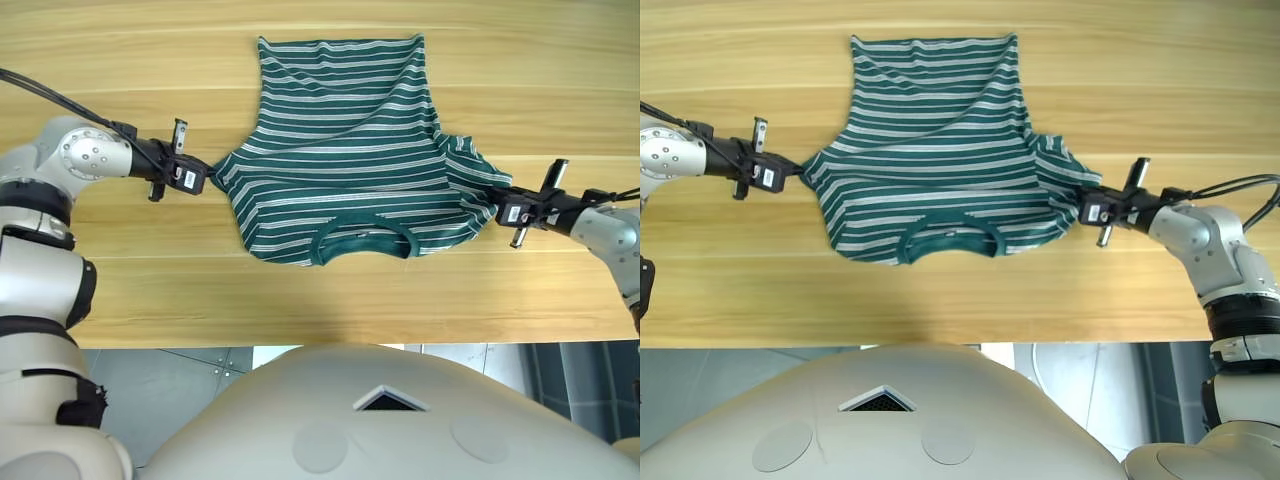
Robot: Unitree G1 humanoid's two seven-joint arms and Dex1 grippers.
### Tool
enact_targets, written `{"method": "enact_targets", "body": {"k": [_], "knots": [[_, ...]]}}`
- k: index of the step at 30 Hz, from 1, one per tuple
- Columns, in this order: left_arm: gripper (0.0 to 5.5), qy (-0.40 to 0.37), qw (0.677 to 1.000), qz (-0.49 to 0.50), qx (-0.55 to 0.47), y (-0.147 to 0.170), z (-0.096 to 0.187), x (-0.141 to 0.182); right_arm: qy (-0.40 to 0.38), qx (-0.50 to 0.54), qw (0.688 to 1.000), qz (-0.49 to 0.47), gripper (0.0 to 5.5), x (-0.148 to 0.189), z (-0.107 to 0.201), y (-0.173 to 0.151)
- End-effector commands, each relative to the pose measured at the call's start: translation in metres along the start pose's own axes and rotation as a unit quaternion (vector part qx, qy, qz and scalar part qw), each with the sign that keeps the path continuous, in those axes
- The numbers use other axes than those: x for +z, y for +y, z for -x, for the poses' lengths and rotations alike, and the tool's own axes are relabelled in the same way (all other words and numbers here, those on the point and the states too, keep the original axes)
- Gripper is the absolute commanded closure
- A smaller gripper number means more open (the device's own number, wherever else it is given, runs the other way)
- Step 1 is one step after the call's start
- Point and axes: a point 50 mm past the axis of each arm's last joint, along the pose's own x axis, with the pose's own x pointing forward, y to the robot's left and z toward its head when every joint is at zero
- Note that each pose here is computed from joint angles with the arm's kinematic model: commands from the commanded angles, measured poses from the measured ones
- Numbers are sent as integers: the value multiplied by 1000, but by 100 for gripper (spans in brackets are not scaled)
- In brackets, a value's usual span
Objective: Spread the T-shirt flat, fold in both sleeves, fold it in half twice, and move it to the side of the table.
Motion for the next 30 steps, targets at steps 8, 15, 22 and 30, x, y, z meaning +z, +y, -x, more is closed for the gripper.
{"method": "enact_targets", "body": {"k": [8,15,22,30], "knots": [[546,-70,978,-24,195,49,-4,24,10,86,996,-20,550,-8,7,38],[546,-220,943,51,243,52,33,35,-109,59,992,-10,550,29,30,23],[546,-304,948,96,-14,-35,-27,73,-84,30,996,-10,550,22,41,7],[546,-220,971,63,-63,-53,-54,69,-82,44,996,-14,550,24,35,14]]}}
